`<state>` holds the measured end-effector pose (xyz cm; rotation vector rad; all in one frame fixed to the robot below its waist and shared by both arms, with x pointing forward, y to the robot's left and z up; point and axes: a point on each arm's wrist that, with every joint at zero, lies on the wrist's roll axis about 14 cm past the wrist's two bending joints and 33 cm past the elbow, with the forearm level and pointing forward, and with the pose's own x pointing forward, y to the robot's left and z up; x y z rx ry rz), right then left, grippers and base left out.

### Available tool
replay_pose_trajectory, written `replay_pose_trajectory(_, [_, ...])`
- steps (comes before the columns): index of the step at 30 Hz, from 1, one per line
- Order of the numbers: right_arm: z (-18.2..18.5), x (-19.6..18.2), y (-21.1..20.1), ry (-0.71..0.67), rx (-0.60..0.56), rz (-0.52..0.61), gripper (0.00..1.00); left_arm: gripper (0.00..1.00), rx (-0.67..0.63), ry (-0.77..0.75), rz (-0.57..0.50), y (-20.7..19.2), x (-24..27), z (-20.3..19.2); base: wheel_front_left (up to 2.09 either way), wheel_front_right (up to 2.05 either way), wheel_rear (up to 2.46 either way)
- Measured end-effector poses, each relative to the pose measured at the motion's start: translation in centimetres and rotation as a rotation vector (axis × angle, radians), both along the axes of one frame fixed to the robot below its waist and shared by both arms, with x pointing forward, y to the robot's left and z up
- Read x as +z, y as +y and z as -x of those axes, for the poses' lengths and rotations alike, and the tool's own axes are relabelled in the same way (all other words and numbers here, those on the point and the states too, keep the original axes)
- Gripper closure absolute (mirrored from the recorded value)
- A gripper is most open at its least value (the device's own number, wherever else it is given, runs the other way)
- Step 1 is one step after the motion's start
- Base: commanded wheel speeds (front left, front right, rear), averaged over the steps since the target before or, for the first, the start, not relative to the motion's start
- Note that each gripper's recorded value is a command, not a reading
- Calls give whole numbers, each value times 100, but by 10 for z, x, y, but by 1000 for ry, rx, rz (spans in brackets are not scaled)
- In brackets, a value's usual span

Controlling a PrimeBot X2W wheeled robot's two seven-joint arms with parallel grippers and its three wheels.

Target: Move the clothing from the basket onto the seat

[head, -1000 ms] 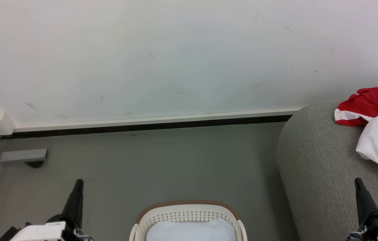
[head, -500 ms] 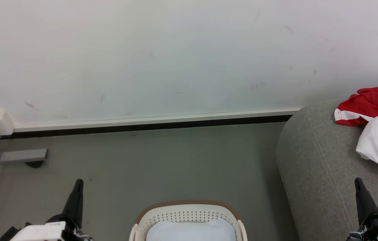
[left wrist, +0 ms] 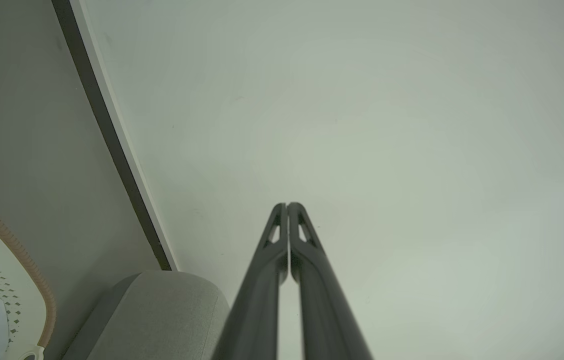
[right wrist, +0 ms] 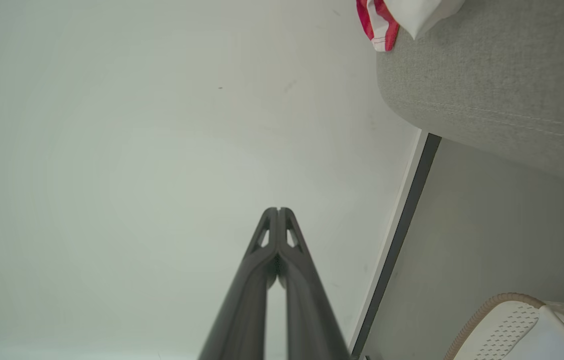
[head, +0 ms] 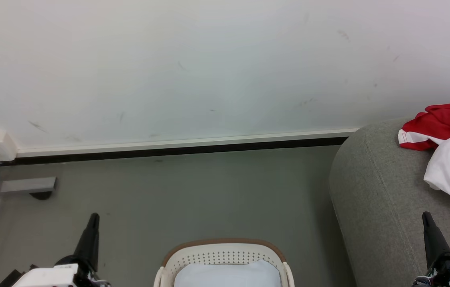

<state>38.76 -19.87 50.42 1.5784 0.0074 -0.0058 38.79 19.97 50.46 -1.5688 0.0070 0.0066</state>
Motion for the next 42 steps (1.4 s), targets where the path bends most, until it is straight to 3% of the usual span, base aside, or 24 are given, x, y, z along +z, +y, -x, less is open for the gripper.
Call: replay_pose_trajectory(42, [0, 0, 0, 0, 0, 0, 100, 100, 0, 0, 0, 0, 0, 0, 0, 0, 0])
